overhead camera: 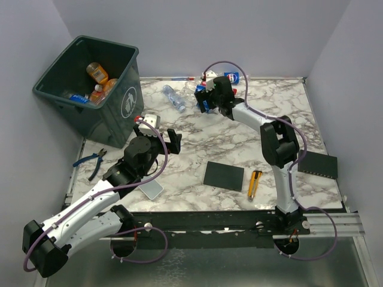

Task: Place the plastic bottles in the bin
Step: Pick up the plastic bottle at the center of the board.

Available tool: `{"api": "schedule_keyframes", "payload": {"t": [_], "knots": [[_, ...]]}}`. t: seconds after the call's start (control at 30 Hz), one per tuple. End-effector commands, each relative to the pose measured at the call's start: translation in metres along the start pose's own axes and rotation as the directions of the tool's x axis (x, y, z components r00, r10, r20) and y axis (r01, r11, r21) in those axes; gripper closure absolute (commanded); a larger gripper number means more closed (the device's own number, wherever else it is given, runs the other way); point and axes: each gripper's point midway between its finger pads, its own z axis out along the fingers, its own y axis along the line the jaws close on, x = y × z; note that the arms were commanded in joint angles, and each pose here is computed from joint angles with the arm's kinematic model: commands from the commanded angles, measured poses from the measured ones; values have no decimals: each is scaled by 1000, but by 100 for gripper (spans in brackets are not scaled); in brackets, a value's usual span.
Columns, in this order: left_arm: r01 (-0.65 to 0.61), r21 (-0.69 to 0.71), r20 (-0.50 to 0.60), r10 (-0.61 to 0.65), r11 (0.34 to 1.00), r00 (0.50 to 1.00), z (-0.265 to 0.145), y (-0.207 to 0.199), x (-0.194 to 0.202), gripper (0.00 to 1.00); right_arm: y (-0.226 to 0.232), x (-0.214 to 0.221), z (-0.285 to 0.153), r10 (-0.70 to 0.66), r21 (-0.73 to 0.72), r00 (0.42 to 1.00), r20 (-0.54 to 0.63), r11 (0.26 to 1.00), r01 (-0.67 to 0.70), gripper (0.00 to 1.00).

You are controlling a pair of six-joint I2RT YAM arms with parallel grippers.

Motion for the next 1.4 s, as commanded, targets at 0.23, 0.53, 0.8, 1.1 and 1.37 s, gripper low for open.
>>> {"api": "schedule_keyframes", "payload": {"t": [0.23, 0.53, 0.8, 1.1, 1.37], "knots": [[-19, -7, 5, 19, 1000, 1000, 2, 2, 3, 1, 13, 44, 38, -35, -57, 994, -101, 998, 30, 8], [-25, -20, 1, 25, 1000, 1000, 4, 5, 4, 1, 28, 48, 36, -59, -60, 994, -92, 997, 54, 31], [-15, -41, 18, 16, 999, 1000, 2, 9, 1, 1, 65, 17, -13, -77, -75, 997, 18, 994, 78, 54], [-18, -89, 79, 26, 996, 997, -6, 20, -12, 1, 112, 12, -133, 164, -264, 986, 23, 953, -152, 60], [-55, -54, 63, 58, 997, 996, 0, 14, -7, 1, 118, 76, -188, 178, -244, 946, -272, 938, -247, 64]]}}
